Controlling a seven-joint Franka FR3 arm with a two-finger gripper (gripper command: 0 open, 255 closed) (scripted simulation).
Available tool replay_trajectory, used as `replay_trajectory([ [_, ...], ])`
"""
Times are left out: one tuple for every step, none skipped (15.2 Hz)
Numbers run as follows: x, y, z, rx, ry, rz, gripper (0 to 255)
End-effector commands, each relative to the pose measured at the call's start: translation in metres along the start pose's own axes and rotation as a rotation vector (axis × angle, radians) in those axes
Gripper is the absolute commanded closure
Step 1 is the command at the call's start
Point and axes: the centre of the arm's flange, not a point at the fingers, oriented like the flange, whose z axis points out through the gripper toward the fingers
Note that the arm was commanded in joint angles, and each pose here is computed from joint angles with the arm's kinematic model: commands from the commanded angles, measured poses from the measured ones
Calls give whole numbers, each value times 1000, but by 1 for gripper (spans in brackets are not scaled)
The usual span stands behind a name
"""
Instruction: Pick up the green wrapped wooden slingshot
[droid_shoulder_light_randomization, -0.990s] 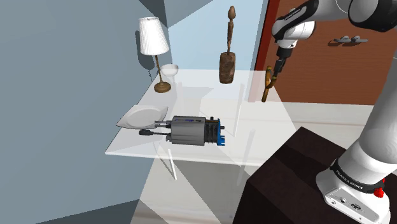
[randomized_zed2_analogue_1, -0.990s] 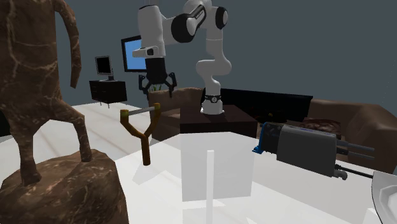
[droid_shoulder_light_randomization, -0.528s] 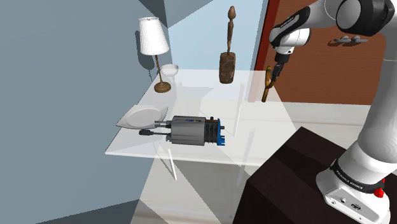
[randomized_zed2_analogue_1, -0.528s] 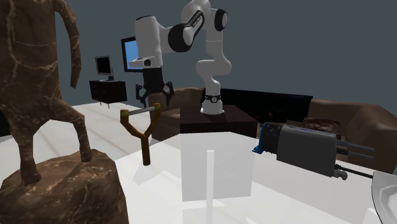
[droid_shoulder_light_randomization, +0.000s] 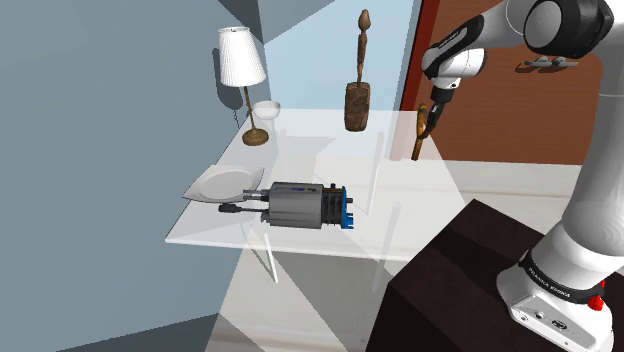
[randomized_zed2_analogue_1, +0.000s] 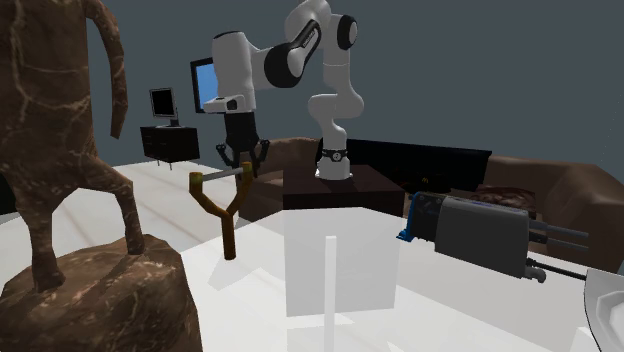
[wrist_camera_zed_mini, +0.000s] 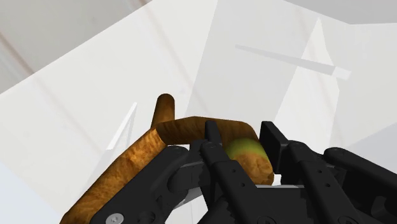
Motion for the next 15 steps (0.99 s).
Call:
replay_trajectory([
  [0, 0, 1, 0, -1, 0, 255],
  [0, 0, 1, 0, -1, 0, 255],
  [0, 0, 1, 0, -1, 0, 255],
  [0, 0, 1, 0, -1, 0, 255],
  [-1, 0, 0, 0, -1, 0, 255],
  [-1, 0, -5, 0, -1, 0, 255],
  [0, 0, -11, 0, -1, 0, 255],
  [0, -1, -16, 0, -1, 0, 255],
  [0, -1, -21, 0, -1, 0, 255],
  [0, -1, -26, 0, -1, 0, 255],
  [0, -2, -32, 0, -1, 0, 255],
  [0, -2, -37, 0, -1, 0, 255],
  [0, -2, -42, 0, -1, 0, 255],
  [0, -3, -48, 0, -1, 0, 255],
  [0, -3, -53, 0, -1, 0, 255],
])
